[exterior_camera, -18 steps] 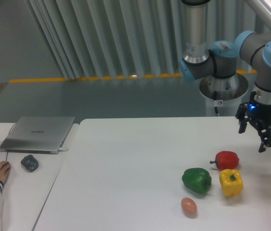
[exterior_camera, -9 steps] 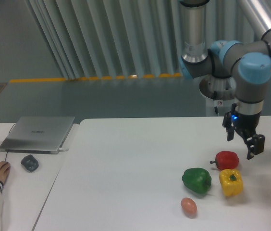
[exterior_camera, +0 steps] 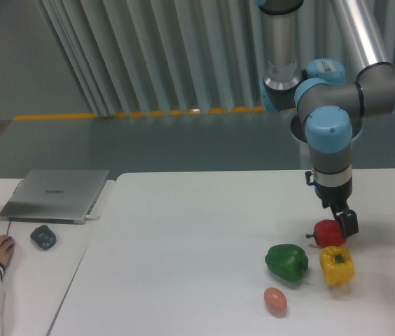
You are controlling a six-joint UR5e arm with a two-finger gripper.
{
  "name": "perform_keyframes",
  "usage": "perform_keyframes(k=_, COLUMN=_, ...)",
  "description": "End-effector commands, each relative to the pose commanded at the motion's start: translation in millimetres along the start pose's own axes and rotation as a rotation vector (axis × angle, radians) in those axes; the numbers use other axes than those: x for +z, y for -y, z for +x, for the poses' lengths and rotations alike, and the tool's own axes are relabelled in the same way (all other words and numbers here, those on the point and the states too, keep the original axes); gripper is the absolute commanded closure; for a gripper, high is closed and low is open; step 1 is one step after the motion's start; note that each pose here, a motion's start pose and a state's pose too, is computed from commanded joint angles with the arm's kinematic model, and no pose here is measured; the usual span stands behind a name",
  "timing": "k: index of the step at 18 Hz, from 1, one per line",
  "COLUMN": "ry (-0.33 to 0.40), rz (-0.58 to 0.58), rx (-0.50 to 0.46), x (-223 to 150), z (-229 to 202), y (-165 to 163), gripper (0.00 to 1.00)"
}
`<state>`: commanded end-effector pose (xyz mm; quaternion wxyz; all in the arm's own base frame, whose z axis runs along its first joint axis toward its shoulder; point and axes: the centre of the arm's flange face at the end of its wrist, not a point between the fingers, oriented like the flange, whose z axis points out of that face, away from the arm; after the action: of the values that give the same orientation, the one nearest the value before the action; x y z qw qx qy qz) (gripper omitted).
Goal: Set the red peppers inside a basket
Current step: 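Move the open gripper over the red pepper and lower onto it, then close the gripper around the red pepper's stem end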
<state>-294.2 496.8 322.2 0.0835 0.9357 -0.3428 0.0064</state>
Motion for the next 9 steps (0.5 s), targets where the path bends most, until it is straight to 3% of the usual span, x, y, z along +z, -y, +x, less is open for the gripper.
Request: perform_keyframes(k=9, ry=-0.055, rz=-0.011, rx=0.005, x=27.4, z=3.0, y=11.3, gripper=0.0)
